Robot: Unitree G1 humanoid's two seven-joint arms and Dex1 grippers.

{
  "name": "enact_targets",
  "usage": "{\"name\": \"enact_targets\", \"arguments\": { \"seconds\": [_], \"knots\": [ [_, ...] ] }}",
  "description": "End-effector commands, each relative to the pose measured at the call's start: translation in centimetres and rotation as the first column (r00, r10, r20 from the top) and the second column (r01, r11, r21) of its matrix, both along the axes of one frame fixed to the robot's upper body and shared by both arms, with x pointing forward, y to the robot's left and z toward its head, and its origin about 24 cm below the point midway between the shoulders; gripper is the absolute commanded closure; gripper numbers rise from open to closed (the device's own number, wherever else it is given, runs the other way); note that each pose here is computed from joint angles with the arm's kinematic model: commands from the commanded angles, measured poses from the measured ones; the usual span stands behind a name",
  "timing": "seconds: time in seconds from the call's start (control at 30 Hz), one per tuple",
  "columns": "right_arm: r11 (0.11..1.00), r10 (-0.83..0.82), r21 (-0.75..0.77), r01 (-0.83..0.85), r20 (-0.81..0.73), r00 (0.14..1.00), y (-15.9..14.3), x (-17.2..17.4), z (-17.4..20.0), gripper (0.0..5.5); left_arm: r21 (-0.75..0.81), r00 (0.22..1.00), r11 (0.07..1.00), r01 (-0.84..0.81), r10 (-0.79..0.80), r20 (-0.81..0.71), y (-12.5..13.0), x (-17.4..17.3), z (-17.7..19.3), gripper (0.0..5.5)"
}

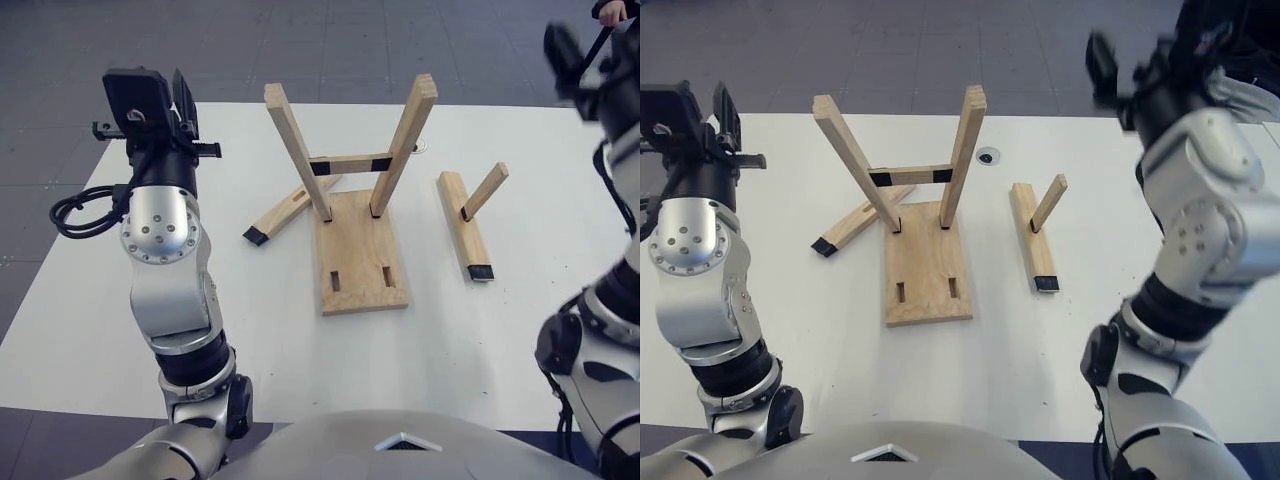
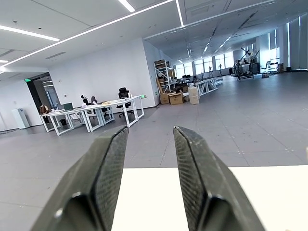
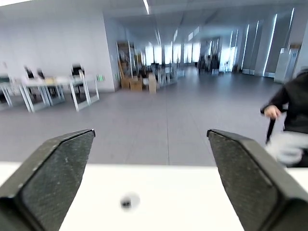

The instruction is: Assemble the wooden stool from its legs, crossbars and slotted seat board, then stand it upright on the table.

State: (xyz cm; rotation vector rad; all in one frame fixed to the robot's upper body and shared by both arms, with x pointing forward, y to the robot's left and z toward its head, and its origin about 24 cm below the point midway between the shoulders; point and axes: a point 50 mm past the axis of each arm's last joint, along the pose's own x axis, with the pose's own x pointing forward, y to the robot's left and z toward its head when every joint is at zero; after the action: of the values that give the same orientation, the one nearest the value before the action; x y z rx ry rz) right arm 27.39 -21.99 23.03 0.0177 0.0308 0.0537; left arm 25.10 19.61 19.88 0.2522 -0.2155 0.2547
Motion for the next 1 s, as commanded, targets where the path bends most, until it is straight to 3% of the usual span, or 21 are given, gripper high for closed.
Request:
{"name": "enact_targets", "arguments": {
  "seconds": [0.03,0.13,0.27,0.43,0.73,1.0],
  "knots": [
    [0.992,0.080,-0.081,-0.098,-0.204,0.976,0.3,-3.3,-2.1,0.32,-0.013,0.998,0.998,-0.068,0.068,-0.016,1.0,-1.4,-0.1,3.73],
    [0.984,0.136,-0.071,-0.163,-0.293,0.946,1.3,-4.2,-3.6,0.02,-0.018,0.997,0.997,-0.071,0.070,-0.032,0.8,-1.5,-0.4,3.73],
    [0.983,0.120,-0.058,-0.176,-0.524,0.843,1.6,-5.5,-9.2,0.02,-0.021,0.997,0.998,-0.065,0.064,-0.034,0.7,-1.5,-0.3,3.73],
    [0.990,0.060,-0.056,-0.130,-0.666,0.744,0.7,-6.1,-15.0,0.02,-0.022,0.999,0.999,-0.046,0.045,-0.031,0.3,-1.1,0.0,3.73],
    [0.987,-0.015,-0.121,-0.110,-0.739,0.673,-0.6,-4.7,-21.7,0.02,-0.030,0.999,0.999,-0.030,0.029,-0.028,-0.1,-0.7,0.3,3.73],
    [0.987,0.028,-0.083,-0.134,-0.743,0.669,-0.9,-4.5,-22.0,1.41,-0.031,0.999,0.999,-0.023,0.022,-0.030,-0.2,-0.6,0.3,3.73]
  ]
}}
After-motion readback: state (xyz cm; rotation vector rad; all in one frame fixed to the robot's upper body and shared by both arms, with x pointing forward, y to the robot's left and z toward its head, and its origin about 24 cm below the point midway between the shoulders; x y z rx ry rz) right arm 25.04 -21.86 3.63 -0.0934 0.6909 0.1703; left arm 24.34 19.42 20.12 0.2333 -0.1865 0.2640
